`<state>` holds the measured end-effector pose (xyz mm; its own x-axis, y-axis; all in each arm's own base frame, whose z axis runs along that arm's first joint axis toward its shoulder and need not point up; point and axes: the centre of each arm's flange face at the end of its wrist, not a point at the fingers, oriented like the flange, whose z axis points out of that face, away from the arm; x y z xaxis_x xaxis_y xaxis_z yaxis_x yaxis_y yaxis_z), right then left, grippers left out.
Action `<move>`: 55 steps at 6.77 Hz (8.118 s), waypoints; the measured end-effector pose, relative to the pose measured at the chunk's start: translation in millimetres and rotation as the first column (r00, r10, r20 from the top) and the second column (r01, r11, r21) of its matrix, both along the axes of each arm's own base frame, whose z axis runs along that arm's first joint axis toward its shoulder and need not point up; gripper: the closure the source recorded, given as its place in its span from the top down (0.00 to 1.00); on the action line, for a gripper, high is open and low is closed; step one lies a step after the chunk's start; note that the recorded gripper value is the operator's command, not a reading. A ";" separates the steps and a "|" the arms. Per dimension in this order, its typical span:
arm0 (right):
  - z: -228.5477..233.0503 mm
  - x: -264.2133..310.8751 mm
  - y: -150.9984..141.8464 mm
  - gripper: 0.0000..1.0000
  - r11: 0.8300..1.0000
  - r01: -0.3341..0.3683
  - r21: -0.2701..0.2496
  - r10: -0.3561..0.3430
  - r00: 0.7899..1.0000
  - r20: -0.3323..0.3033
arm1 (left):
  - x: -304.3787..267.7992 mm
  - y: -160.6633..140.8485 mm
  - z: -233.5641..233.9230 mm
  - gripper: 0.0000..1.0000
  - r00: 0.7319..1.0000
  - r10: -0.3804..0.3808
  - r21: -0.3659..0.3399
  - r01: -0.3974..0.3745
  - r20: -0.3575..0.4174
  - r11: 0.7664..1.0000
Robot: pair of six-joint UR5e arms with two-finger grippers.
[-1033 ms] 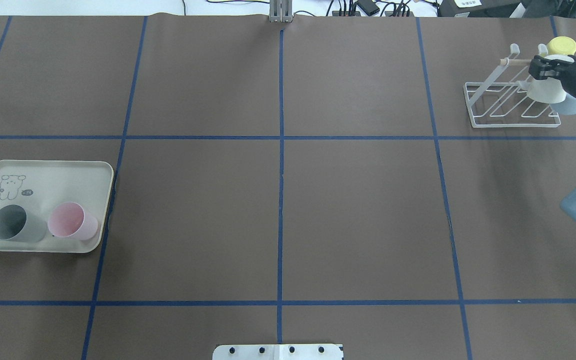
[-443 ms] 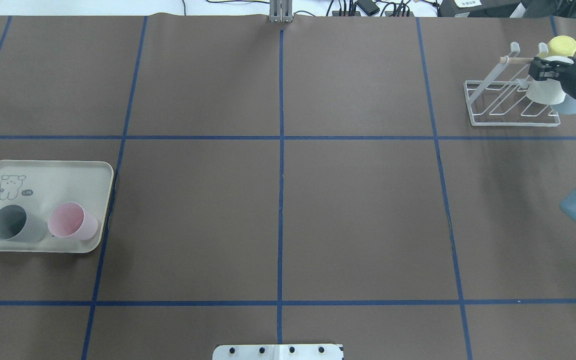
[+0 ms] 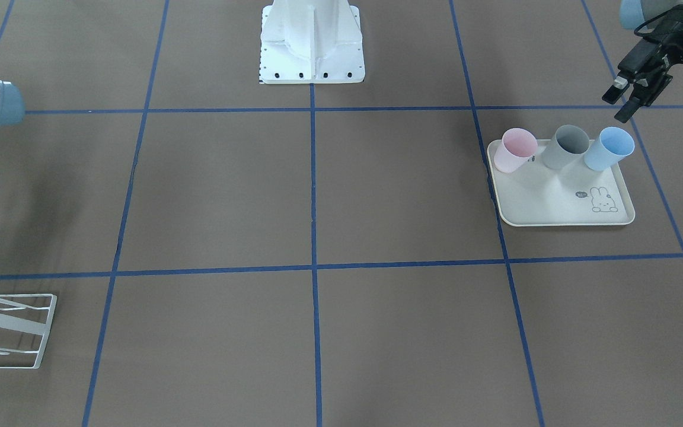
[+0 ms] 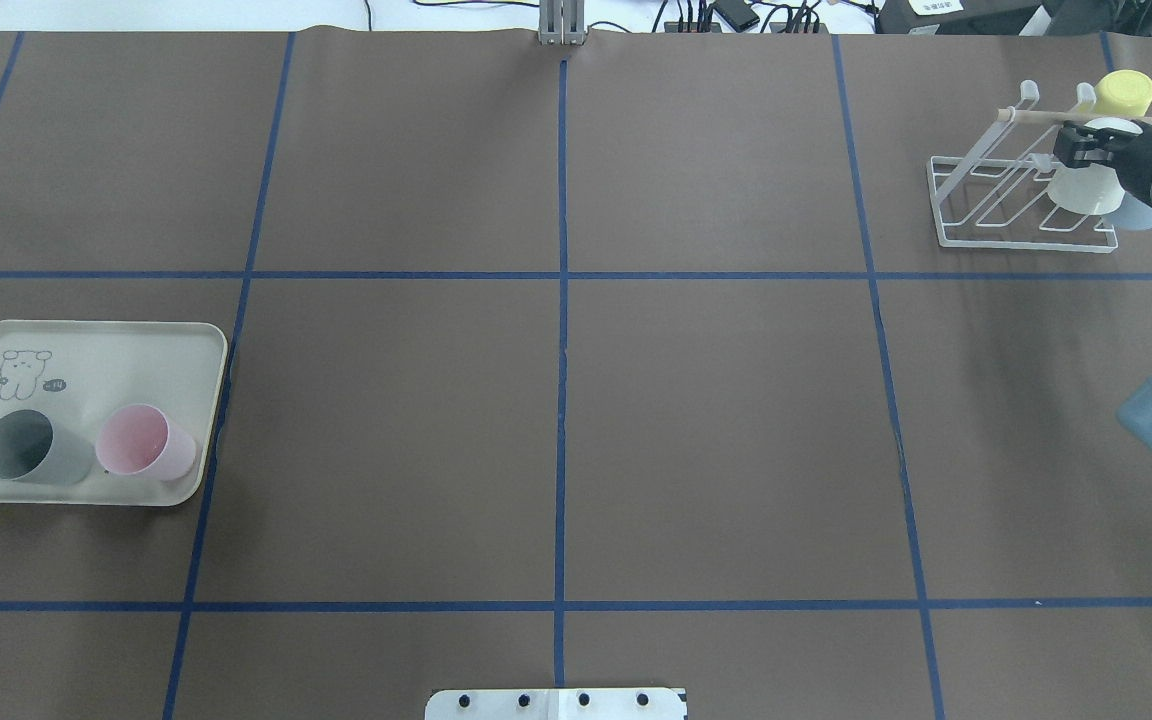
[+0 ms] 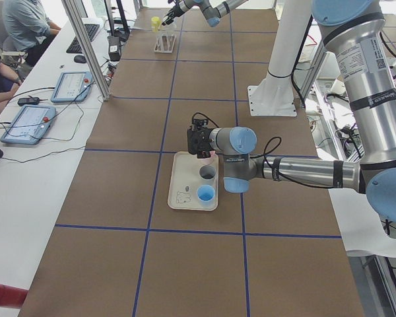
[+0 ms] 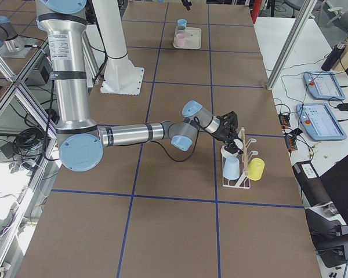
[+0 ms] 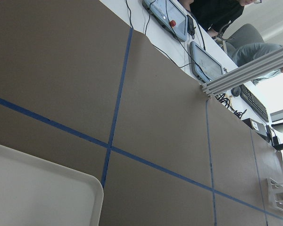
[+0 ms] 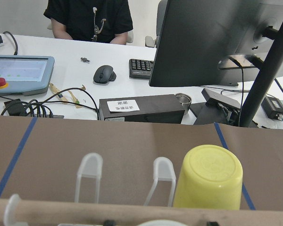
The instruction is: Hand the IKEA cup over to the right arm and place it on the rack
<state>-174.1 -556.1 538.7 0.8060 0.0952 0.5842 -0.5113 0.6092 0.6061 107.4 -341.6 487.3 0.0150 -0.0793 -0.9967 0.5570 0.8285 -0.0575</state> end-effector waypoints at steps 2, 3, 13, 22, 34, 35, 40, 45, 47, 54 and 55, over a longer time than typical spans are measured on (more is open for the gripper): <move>-2.9 -1.5 -1.1 1.00 1.000 0.002 0.007 -0.003 1.000 0.002 | 0.0 0.1 -0.1 1.00 1.000 0.000 0.002 0.000 0.000 1.000; -7.2 -2.0 -1.4 1.00 1.000 0.006 0.019 -0.007 1.000 0.007 | 0.0 0.2 -0.2 1.00 1.000 0.001 0.002 -0.001 0.000 1.000; -181.6 72.7 36.5 1.00 0.949 0.314 0.030 -0.299 0.867 0.398 | -95.8 20.6 109.6 1.00 0.833 0.074 0.153 -0.187 0.548 0.970; -210.8 52.2 34.0 1.00 0.915 0.403 0.014 -0.349 0.773 0.531 | -35.8 -20.0 161.9 0.99 0.650 0.315 0.035 -0.465 0.691 0.884; -208.2 51.0 31.4 1.00 0.914 0.406 0.009 -0.348 0.773 0.529 | 16.0 -17.5 175.1 0.00 0.603 0.410 0.012 -0.571 0.685 0.821; -208.6 51.0 31.6 1.00 0.914 0.406 0.009 -0.349 0.773 0.530 | 13.4 -16.5 171.9 0.00 0.605 0.402 0.017 -0.567 0.687 0.823; -218.1 50.0 28.8 1.00 0.914 0.404 0.026 -0.356 0.770 0.530 | -92.4 -80.3 128.0 0.00 0.696 0.139 0.089 -0.281 0.704 0.955; -264.2 26.5 14.5 1.00 0.910 0.409 0.067 -0.370 0.731 0.573 | -108.1 -164.6 -3.4 0.00 0.796 -0.207 0.099 0.183 0.570 0.978; -306.0 8.3 0.4 1.00 0.915 0.398 0.073 -0.349 0.685 0.639 | -67.8 -175.4 -79.4 0.00 0.905 -0.258 -0.001 0.274 0.337 0.962; -421.1 -123.8 52.4 1.00 0.958 0.251 0.137 -0.217 0.325 0.920 | 118.4 -121.6 -273.2 0.00 0.756 -0.335 -0.382 0.122 -0.563 0.916; -430.7 -151.4 71.6 1.00 0.963 0.220 0.154 -0.205 0.229 0.952 | 127.9 -114.9 -272.7 0.00 0.680 -0.360 -0.417 0.086 -0.639 0.905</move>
<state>-325.6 -484.5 108.0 -0.3486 0.0283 0.9368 -0.5580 0.7968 -0.2318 235.3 -456.6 214.5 -0.7228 -0.3047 -0.6203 0.4081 0.5361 -0.7389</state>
